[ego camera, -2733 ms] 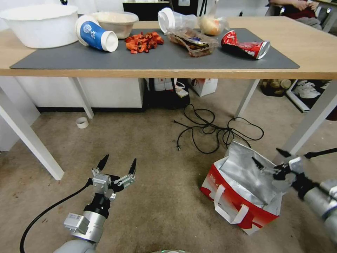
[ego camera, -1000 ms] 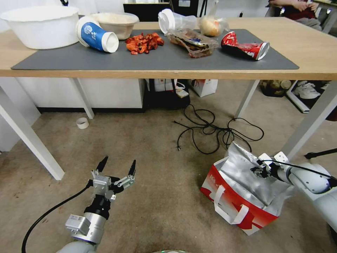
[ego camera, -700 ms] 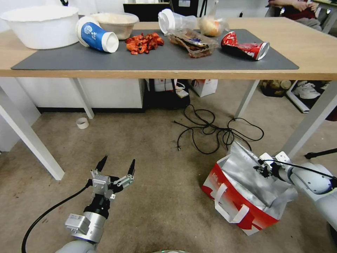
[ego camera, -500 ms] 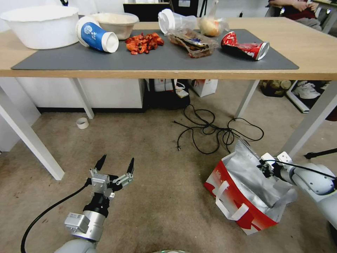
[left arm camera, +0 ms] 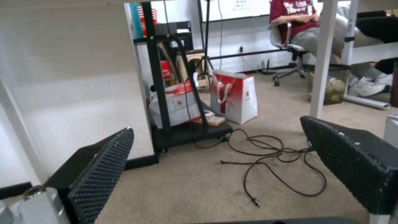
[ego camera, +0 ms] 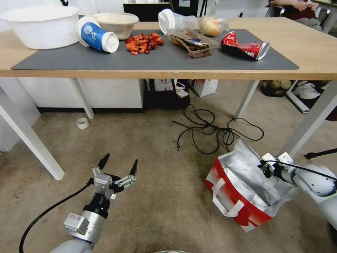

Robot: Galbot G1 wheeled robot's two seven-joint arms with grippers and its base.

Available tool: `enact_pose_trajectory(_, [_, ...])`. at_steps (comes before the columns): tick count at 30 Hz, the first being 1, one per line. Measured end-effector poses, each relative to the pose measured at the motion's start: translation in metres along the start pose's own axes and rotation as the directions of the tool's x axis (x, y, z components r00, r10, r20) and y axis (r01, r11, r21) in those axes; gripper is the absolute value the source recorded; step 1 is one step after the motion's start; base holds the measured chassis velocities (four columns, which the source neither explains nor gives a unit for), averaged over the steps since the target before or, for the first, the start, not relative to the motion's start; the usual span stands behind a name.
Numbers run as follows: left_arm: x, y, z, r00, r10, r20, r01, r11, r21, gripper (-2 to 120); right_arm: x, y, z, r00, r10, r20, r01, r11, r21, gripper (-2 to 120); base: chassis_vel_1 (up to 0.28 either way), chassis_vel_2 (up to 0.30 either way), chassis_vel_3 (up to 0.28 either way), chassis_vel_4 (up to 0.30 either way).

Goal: Pick up the food delivery bag from the floor and place it on the table.

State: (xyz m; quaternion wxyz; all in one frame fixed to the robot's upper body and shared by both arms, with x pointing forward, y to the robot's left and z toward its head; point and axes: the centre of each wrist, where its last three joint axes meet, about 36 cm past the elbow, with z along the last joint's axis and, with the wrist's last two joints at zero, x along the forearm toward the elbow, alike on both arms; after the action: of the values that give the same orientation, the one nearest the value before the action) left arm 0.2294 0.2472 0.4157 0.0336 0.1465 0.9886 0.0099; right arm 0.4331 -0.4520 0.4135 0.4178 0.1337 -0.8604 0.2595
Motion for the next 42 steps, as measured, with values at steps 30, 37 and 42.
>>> enact_pose_trajectory(30, [0.005, -0.003, 0.003, 0.997, 0.039, 0.062, -0.039, 0.999, -0.002, 100, 0.029, 0.004, -0.009, 0.998, 0.015, 0.058, -0.015, 1.000, 0.010, 0, 0.000, 0.000, 0.000, 0.000])
enact_pose_trajectory(37, [0.005, -0.003, 0.004, 0.997, 0.042, 0.064, -0.042, 0.999, -0.004, 100, 0.049, 0.007, -0.015, 0.954, -0.243, 0.177, 0.242, 0.970, 0.027, 0, 0.000, 0.000, 0.000, 0.000])
enact_pose_trajectory(42, [0.006, -0.003, 0.003, 0.997, 0.042, 0.063, -0.042, 0.999, -0.006, 100, 0.057, 0.003, -0.023, 0.896, -0.377, 0.234, 0.360, 0.926, 0.114, 0, 0.000, 0.000, 0.000, 0.000])
